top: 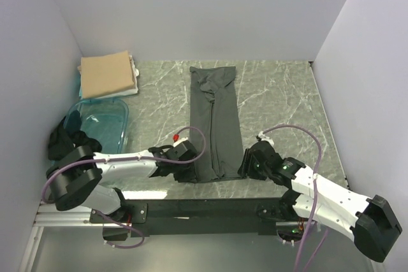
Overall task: Fold and stack the t-shirts
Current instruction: Fold the tshirt
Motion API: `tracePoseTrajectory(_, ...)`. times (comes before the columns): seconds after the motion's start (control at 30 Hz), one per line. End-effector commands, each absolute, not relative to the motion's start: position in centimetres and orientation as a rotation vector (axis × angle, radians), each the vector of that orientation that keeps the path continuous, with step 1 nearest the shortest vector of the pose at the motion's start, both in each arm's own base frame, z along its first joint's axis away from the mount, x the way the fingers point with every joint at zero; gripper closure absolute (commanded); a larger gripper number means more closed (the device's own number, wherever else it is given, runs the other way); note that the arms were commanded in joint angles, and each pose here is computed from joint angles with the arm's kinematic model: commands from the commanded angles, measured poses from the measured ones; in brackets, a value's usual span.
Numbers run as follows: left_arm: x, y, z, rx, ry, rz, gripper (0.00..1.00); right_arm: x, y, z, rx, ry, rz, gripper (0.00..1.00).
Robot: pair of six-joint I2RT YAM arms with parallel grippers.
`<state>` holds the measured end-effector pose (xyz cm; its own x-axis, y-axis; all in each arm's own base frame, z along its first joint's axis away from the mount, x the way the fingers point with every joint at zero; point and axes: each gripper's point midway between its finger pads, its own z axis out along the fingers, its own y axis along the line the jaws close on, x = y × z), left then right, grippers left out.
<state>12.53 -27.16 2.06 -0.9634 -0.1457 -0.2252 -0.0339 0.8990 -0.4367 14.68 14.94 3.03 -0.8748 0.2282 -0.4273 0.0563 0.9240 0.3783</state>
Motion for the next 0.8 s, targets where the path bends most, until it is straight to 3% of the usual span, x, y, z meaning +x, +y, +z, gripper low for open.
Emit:
tracePoseTrajectory(0.0,12.7,-28.2,1.9,-0.086,2.824,-0.638,0.73,14.8,15.3,2.7,0.223,2.602,0.523,0.44)
tracePoseTrajectory(0.13,12.8,-28.2,1.6,-0.085,2.838,-0.617,0.82,14.6,15.1,1.9,0.232,2.623,0.503,0.49)
tracePoseTrajectory(0.2,13.5,-28.0,1.5,-0.099,2.817,-0.566,0.98,14.5,15.1,1.5,0.252,2.631,0.503,0.51)
tracePoseTrajectory(0.23,13.7,-27.9,1.5,-0.098,2.81,-0.553,0.99,14.7,15.3,1.4,0.254,2.626,0.514,0.52)
tracePoseTrajectory(0.33,13.9,-28.1,1.5,-0.078,2.803,-0.551,0.99,15.2,15.3,1.2,0.269,2.619,0.492,0.58)
tracePoseTrajectory(0.47,14.5,-28.5,2.7,-0.063,2.761,-0.589,0.99,15.3,15.8,2.0,0.224,2.63,0.503,0.86)
tracePoseTrajectory(0.6,15.2,-29.5,4.7,-0.032,2.699,-0.658,0.99,16.8,16.1,4.5,0.199,2.563,0.507,0.99)
tracePoseTrajectory(0.77,17.5,-29.7,6.3,-0.059,2.646,-0.627,0.99,19.1,16.6,8.0,0.166,2.466,0.489,1.0)
